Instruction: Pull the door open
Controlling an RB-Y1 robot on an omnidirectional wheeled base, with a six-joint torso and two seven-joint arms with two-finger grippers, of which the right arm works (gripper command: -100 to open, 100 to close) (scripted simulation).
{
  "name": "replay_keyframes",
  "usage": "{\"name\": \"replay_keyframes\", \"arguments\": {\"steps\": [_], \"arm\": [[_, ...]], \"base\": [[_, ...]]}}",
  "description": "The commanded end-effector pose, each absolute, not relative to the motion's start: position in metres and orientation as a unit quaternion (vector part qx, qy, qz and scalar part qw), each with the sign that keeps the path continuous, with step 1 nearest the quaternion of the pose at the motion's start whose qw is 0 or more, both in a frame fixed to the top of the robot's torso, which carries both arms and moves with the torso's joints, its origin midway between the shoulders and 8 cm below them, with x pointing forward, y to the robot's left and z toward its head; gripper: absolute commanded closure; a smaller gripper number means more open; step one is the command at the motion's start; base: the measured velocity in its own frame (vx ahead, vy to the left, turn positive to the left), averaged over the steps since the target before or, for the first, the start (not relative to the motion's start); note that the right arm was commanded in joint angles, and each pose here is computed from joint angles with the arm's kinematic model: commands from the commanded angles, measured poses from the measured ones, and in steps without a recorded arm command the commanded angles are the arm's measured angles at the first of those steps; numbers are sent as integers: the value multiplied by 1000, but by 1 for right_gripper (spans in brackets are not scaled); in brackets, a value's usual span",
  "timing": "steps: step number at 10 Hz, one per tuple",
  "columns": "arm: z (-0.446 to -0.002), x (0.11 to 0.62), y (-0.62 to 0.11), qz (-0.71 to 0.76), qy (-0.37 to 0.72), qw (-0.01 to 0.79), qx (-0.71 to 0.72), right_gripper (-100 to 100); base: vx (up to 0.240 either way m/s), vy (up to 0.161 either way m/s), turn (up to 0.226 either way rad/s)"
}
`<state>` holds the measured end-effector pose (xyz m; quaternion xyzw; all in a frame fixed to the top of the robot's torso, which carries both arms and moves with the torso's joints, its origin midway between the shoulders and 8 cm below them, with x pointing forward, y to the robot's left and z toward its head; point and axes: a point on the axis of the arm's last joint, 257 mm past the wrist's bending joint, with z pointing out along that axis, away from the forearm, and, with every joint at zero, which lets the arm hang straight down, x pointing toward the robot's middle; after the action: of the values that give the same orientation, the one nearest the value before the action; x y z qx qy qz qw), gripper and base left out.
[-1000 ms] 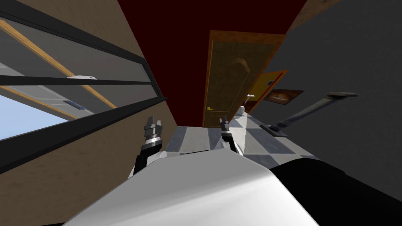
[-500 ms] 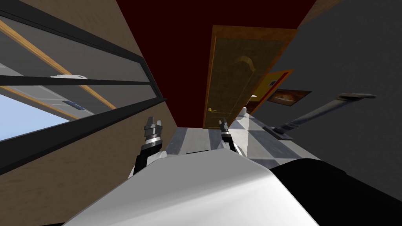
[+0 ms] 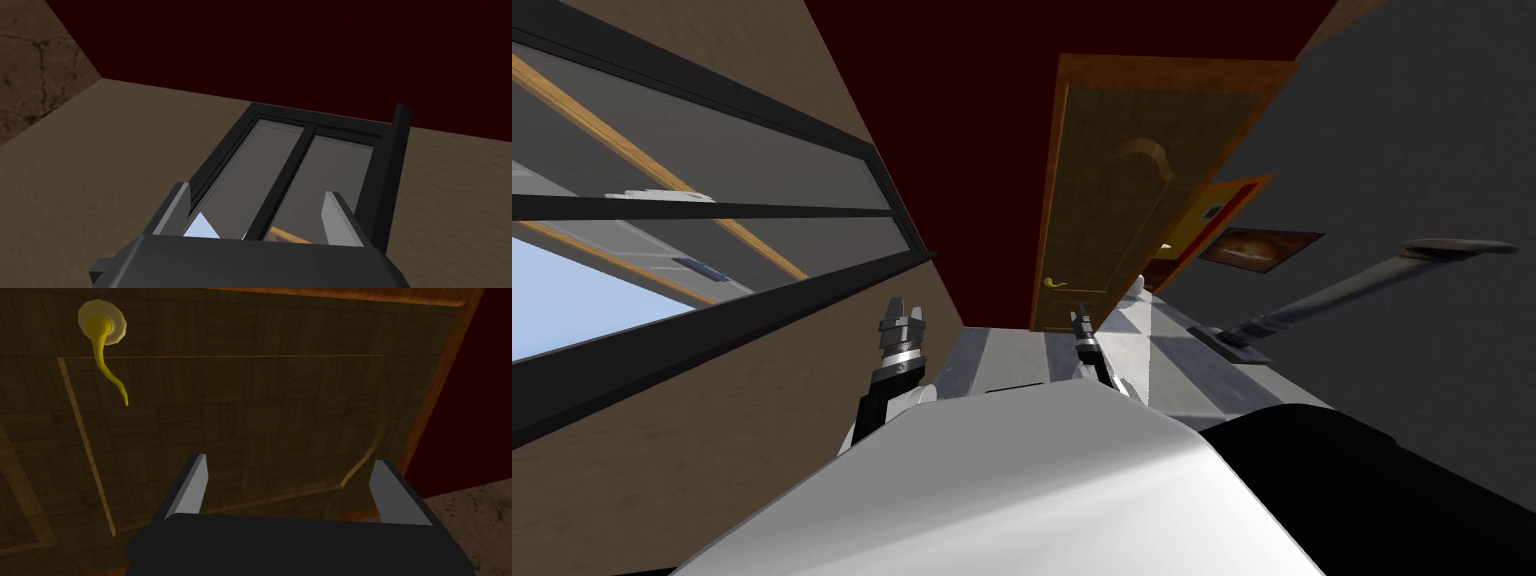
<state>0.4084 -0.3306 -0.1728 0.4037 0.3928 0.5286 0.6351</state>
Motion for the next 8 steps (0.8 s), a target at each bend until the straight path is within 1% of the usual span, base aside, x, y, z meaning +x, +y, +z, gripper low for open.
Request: {"name": "replay_keyframes", "arguments": {"steps": [1,3,8], "arm": [[-185,410,-335,523,399,631,411,-100],[-206,410,-343,512,410,624,425,-100],[-241,409,-358,494,426,612,447,-100]], "base": [[109,-11,25],[108,3,31],[117,-5,23]]}}
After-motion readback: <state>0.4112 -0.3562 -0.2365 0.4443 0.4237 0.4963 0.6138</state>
